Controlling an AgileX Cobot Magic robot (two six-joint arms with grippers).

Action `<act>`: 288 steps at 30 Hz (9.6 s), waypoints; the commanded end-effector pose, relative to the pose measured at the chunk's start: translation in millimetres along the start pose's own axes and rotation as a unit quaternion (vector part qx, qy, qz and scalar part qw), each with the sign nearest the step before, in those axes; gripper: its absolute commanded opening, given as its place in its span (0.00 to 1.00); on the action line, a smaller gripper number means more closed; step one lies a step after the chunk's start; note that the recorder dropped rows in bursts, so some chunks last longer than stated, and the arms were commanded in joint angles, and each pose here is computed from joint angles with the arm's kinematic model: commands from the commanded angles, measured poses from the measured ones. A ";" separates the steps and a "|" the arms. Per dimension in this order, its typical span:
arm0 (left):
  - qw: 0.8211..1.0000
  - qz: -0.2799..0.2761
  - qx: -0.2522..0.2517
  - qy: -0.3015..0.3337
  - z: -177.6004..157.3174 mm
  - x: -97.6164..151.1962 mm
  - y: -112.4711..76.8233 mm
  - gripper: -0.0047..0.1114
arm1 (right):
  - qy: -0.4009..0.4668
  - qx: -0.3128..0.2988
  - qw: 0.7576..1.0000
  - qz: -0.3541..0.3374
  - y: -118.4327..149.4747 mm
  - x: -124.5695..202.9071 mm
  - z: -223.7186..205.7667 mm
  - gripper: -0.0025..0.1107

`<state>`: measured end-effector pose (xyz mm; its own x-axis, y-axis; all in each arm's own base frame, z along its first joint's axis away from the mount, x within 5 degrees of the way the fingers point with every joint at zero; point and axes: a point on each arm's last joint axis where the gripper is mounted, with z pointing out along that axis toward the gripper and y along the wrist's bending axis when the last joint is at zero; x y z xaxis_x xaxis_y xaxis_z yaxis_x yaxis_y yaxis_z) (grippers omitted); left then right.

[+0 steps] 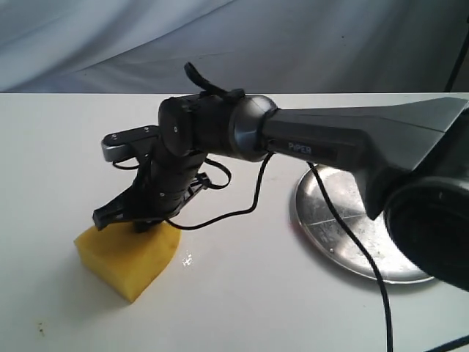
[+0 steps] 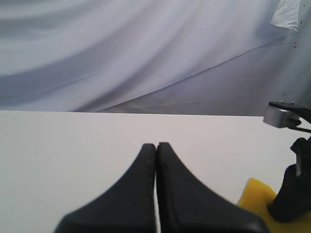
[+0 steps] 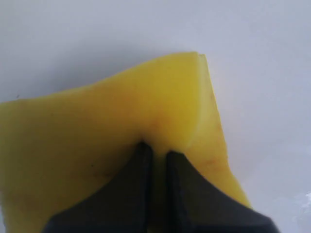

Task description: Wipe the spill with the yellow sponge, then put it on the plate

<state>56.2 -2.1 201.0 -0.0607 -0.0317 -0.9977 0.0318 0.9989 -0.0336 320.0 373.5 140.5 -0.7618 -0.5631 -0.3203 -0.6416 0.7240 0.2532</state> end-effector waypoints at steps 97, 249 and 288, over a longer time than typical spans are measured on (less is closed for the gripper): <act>1.000 0.000 0.000 -0.001 0.1 1.0 0.0 0.05 | -0.133 0.228 0.919 0.292 -209.8 147.1 -181.9 0.02; 1.000 -0.001 0.000 -0.001 0.1 1.0 0.0 0.05 | -0.536 0.378 0.754 0.032 -82.8 389.2 -227.6 0.02; 1.000 -0.001 0.000 -0.001 0.1 1.0 0.0 0.05 | -0.550 0.358 0.752 0.060 -82.8 389.2 -227.6 0.02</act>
<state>56.2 -2.1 201.0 -0.0607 -0.0317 -0.9977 0.0318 0.9989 -0.0336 56.5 3.6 203.8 -0.0212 -0.0954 -0.9952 -0.0591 0.9938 -0.0940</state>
